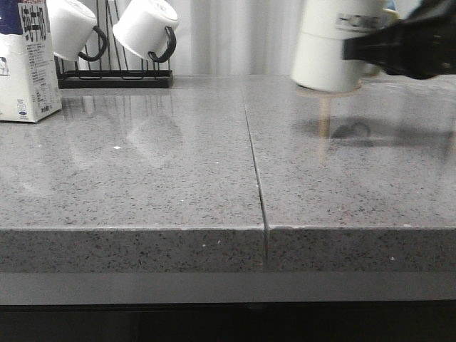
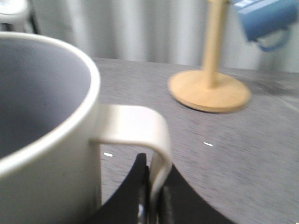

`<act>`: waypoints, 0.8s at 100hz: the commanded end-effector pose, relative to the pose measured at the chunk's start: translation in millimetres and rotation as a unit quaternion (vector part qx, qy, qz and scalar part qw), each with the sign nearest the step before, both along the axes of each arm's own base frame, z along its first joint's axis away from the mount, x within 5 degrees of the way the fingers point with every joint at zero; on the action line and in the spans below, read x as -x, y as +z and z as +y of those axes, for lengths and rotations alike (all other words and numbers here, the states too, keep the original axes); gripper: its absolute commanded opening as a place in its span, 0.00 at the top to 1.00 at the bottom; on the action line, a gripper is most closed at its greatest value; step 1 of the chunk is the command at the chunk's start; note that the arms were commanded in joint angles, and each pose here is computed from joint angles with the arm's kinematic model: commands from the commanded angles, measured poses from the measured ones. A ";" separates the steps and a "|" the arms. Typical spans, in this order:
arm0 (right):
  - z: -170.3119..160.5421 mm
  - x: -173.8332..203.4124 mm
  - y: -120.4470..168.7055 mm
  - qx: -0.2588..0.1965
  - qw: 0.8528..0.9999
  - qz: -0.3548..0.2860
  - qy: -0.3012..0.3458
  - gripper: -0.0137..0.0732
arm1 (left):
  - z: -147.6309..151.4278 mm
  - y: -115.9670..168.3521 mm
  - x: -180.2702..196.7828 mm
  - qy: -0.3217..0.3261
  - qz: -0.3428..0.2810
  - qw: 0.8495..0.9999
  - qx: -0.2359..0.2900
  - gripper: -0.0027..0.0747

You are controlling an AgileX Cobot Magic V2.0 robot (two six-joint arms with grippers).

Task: Place milk next to cup
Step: 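Carry the HOME mug toward the table center and set it down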

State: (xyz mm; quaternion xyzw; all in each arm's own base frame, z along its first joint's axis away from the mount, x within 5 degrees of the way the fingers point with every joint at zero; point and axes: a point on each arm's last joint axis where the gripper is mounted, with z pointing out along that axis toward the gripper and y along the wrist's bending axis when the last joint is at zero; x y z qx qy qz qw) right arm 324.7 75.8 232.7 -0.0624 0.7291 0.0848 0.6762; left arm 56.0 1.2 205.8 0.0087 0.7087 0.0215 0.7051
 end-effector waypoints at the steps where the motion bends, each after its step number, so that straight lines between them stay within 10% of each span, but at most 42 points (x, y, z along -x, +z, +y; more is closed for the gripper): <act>1: 19.2 -6.8 26.9 -0.012 0.997 -0.070 0.027 0.92 | -0.5 -6.3 0.6 -0.003 -0.031 0.999 0.003 0.99; 65: 70.2 -32.2 -12.4 0.004 0.996 -0.020 0.082 0.91 | -0.5 -6.3 0.6 -0.003 -0.031 0.999 0.003 0.99; 80: 70.2 -32.2 -12.4 0.004 0.996 -0.021 0.082 0.76 | -0.5 -6.3 0.6 -0.003 -0.031 0.999 0.003 0.99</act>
